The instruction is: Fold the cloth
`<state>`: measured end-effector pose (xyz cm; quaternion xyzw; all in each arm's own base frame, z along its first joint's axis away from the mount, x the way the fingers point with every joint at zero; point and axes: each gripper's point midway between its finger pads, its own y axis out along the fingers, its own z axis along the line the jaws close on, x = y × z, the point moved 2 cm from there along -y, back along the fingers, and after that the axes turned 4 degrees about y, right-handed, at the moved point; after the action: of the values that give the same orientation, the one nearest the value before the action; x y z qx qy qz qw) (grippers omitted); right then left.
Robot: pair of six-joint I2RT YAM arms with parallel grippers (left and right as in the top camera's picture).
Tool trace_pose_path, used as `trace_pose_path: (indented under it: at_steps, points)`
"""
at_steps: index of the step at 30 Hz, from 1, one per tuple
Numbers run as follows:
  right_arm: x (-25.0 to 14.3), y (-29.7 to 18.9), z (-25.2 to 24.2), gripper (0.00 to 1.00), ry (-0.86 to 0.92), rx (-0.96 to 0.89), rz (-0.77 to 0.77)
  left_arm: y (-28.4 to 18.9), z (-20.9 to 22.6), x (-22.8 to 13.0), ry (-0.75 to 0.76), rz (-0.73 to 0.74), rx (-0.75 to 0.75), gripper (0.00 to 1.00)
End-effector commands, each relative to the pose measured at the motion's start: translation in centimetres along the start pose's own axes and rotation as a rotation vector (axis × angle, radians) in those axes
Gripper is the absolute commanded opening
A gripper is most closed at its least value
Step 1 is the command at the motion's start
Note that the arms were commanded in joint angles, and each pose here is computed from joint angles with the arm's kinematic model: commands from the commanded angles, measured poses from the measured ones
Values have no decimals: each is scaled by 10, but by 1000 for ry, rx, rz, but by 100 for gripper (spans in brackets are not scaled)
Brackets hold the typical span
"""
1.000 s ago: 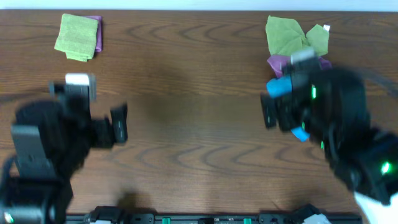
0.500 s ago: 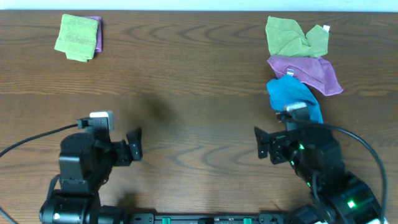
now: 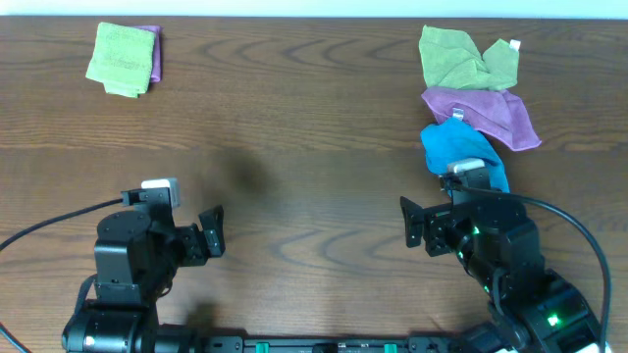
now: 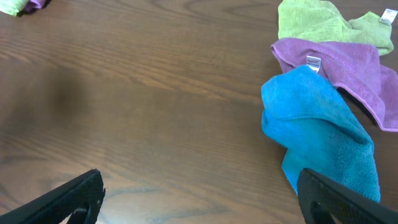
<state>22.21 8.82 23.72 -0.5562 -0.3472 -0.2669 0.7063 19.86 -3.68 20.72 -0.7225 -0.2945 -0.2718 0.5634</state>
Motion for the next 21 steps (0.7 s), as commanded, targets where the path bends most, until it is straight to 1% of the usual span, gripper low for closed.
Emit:
trace_pose_path:
  at_steps: [1, 5, 8, 10, 12, 16, 21]
  points:
    - [3, -3, 3, 99, 13, 12, -7, -4, 1, -1, -3, 14, 10, 95]
    - [3, -3, 3, 99, 13, 12, -7, -4, 2, -11, -9, 58, 18, 95]
    - [3, -3, 3, 99, 13, 12, -8, -4, 4, -12, -8, 62, 26, 95]
    - [3, -3, 3, 99, 14, 12, -7, -6, 12, -10, 28, 45, 80, 95]
    - [3, -3, 3, 99, 13, 12, -8, -10, 16, -4, 69, 6, 106, 95]
    - [3, -3, 3, 99, 14, 12, -7, -10, 24, 3, 173, -119, 133, 95]
    - [3, -3, 3, 99, 14, 12, -8, 8, 28, -11, 182, -263, 94, 95]
